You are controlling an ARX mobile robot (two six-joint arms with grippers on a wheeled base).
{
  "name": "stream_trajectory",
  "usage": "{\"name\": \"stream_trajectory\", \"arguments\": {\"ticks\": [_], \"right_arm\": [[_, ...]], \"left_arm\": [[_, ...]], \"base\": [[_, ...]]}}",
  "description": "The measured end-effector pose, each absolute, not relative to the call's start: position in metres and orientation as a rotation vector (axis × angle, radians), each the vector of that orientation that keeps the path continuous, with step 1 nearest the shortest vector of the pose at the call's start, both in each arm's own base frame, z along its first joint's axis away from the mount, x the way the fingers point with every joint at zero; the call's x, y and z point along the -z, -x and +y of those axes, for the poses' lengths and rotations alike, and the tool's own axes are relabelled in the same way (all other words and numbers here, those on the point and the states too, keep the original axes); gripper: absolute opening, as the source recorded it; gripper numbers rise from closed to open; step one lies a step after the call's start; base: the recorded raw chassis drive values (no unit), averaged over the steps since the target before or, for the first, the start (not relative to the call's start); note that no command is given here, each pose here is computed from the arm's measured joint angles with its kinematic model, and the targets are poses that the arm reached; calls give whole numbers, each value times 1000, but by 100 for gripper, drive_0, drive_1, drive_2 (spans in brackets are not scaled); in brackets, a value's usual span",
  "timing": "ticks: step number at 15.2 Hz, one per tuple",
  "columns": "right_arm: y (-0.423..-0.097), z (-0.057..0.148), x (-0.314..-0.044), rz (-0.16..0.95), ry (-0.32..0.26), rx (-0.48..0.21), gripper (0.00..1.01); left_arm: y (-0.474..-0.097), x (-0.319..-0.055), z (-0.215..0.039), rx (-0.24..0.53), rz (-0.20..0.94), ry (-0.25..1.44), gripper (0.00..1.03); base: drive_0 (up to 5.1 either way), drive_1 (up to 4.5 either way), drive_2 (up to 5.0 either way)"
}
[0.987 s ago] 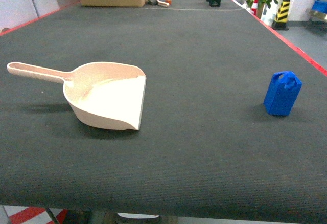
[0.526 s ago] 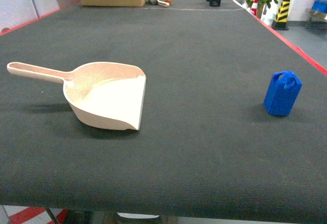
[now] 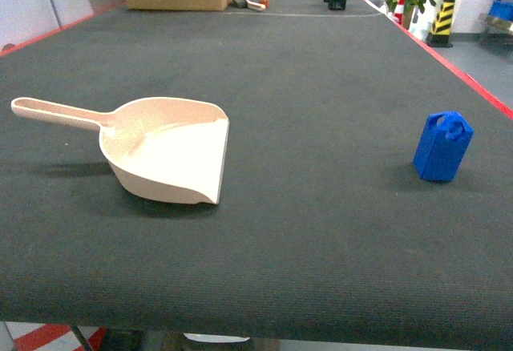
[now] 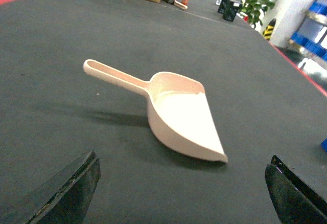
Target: Place part in tray to right shelf
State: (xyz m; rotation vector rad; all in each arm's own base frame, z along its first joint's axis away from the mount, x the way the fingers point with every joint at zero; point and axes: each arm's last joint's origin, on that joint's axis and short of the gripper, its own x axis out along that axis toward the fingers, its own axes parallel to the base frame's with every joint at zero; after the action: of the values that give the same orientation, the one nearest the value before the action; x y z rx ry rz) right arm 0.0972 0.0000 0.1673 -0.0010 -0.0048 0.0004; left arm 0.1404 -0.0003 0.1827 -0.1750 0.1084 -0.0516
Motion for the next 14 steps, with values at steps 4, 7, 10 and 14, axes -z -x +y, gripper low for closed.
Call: {"name": "stream_trajectory", "arguments": {"ticks": [4, 7, 10, 14], "right_arm": [[-97, 0, -167, -5, 1, 0, 98], [-97, 0, -167, -4, 1, 0, 98], [-97, 0, -167, -4, 1, 0, 98], [-97, 0, -167, -4, 1, 0, 98]], "left_arm": [[-195, -186, 5, 86, 148, 415, 98], [-272, -153, 10, 45, 281, 744, 98], [-306, -131, 12, 45, 297, 886, 98], [-304, -132, 13, 40, 234, 948, 98]], "base": [[0, 0, 0], [0, 0, 0], [0, 0, 0], [0, 0, 0]]}}
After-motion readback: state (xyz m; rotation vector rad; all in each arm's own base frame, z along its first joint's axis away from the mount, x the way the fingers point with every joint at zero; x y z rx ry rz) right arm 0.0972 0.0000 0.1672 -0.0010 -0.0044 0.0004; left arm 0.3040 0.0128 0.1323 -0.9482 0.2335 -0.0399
